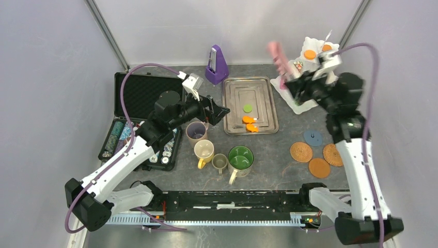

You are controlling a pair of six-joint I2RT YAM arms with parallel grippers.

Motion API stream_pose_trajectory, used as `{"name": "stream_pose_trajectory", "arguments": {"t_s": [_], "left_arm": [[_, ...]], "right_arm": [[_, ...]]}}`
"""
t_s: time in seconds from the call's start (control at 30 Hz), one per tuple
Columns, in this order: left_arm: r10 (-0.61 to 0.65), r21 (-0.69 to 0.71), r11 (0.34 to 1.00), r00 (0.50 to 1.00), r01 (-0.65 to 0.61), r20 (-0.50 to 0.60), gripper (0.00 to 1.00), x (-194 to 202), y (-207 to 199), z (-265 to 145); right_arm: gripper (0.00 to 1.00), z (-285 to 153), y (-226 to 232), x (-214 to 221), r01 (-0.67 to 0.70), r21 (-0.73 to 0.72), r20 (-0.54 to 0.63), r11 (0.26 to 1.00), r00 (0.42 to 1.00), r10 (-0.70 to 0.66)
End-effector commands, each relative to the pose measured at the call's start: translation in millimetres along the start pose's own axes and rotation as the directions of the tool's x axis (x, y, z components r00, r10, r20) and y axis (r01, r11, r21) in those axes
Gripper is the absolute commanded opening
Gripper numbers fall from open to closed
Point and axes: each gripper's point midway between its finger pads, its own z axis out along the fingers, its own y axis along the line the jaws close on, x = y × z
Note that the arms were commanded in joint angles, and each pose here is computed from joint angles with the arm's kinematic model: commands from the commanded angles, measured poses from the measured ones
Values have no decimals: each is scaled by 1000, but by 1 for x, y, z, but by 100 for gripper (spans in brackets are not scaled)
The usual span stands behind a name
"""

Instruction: Serve the afternoon tea

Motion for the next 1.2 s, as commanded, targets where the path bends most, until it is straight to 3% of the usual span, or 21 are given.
{"name": "stream_pose_trajectory", "arguments": {"t_s": [0.0,0.13,0.27,0.63,1.17], "left_arm": [[58,-47,997,994,-54,89,100,-25,3,-8],[64,-82,995,994,-56,89,100,-23,10,-7],[58,-99,994,995,-50,82,98,-18,16,-4],[83,-136,988,994,-72,77,98,-16,24,-3],[86,-133,988,994,-77,63,98,-13,24,0]], "right_arm": [[44,30,50,93,-93,-150,-206,984,977,61],[45,32,72,175,-62,-138,-395,989,919,3],[46,22,66,232,104,-98,-551,990,823,-141],[48,18,44,265,372,-134,-700,919,620,-353],[50,31,49,288,367,-198,-696,909,600,-394]]}}
